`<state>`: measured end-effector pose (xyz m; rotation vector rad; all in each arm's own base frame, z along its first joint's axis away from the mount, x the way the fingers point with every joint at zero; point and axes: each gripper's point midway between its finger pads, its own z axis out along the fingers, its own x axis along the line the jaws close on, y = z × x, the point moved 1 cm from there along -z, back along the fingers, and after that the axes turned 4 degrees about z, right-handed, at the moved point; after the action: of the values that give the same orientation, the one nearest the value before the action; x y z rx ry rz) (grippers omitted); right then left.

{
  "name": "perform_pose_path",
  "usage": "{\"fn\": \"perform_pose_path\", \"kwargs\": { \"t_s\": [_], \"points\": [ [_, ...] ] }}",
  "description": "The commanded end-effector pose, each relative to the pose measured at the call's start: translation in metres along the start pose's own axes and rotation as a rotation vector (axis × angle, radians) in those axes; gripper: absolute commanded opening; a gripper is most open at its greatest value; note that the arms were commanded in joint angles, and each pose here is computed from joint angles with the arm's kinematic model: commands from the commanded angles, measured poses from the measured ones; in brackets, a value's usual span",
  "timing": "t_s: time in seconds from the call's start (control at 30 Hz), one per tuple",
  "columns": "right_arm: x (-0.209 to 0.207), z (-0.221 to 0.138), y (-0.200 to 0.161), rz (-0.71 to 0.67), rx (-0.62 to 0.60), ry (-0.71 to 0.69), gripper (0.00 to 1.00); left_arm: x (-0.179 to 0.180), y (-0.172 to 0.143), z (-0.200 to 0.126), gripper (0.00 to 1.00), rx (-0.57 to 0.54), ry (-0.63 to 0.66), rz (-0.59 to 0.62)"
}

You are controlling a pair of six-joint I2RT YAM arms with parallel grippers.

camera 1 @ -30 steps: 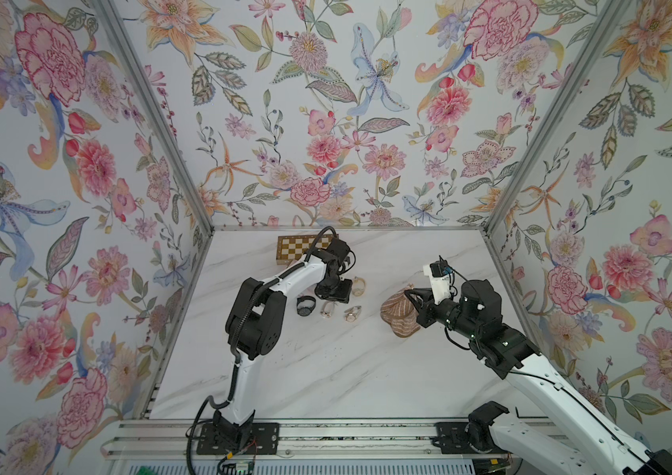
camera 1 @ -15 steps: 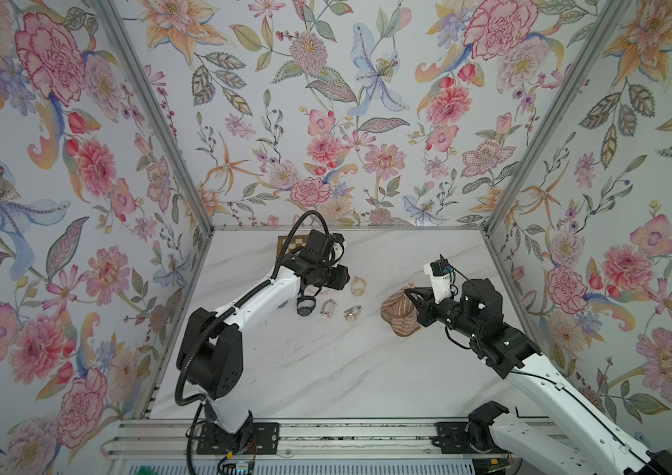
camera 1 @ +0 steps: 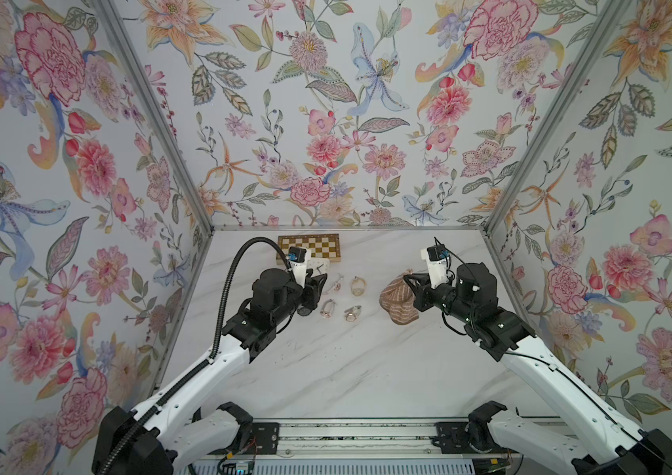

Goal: Wipe the watch dial
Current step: Place the cleaning item at the center of the board.

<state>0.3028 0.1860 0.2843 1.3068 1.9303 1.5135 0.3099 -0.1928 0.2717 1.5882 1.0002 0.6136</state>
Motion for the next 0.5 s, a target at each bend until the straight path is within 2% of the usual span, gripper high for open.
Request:
{"fn": "perform_pose_path", "kwargs": {
  "t_s": [0.0, 0.27, 0.47],
  "points": [
    [-0.016, 0.008, 0.022, -0.026, -0.055, -0.068, 0.00, 0.019, 0.015, -0.018, 0.46, -0.126, 0.094, 0.035],
    [-0.087, 0.047, 0.017, 0.050, -0.034, -0.214, 0.00, 0.047, 0.004, -0.056, 0.64, -0.187, 0.259, 0.024],
    [-0.157, 0.083, -0.006, 0.125, -0.012, -0.352, 0.00, 0.061, 0.002, -0.077, 0.71, -0.204, 0.349, 0.046]
  ]
}}
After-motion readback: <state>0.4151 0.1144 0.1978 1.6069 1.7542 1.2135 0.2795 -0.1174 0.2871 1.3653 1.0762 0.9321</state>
